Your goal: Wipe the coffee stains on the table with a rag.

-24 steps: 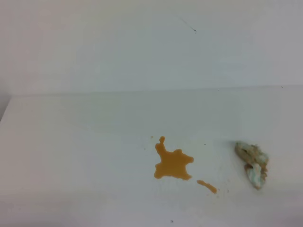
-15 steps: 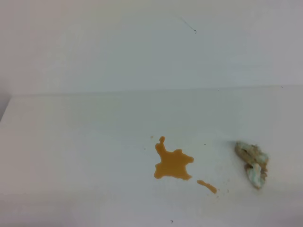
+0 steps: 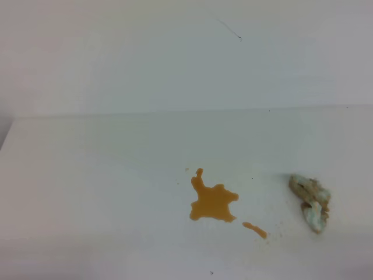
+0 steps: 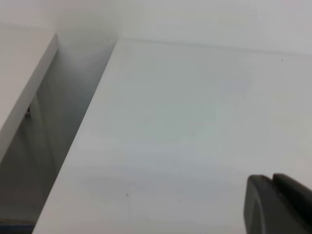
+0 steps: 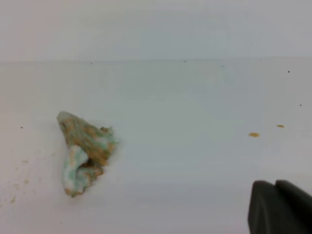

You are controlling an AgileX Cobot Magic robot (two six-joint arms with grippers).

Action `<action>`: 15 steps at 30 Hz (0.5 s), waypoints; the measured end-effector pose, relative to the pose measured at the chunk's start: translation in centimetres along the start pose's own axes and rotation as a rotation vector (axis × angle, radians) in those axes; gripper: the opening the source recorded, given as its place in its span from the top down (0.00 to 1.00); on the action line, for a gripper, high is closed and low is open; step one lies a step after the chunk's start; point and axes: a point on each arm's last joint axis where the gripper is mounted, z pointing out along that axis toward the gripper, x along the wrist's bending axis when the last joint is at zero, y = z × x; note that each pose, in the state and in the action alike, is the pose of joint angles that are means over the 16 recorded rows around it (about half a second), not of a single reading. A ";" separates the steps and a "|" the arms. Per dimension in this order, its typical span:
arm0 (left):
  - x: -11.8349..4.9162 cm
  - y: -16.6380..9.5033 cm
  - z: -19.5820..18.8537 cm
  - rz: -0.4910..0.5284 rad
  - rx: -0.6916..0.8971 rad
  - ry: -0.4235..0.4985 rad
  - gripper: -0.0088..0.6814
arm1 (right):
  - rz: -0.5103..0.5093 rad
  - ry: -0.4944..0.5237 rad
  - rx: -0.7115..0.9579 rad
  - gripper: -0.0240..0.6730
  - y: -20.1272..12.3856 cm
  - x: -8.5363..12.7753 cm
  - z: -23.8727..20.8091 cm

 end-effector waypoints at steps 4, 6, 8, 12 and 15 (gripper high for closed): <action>0.0 0.0 0.0 0.000 0.000 0.000 0.99 | 0.000 0.000 0.000 0.97 0.0 0.0 0.0; 0.0 0.0 0.0 0.000 0.000 0.000 0.99 | 0.000 0.000 0.000 0.97 0.0 0.0 0.0; 0.0 0.0 0.0 0.000 0.000 0.000 0.99 | 0.000 0.000 0.000 0.97 0.0 0.0 0.0; 0.0 0.0 0.0 0.000 0.000 0.000 0.98 | 0.000 0.000 0.000 0.97 0.0 0.0 0.0; 0.0 0.0 0.0 0.000 0.000 0.000 0.98 | 0.000 0.000 0.000 0.97 0.0 0.0 0.0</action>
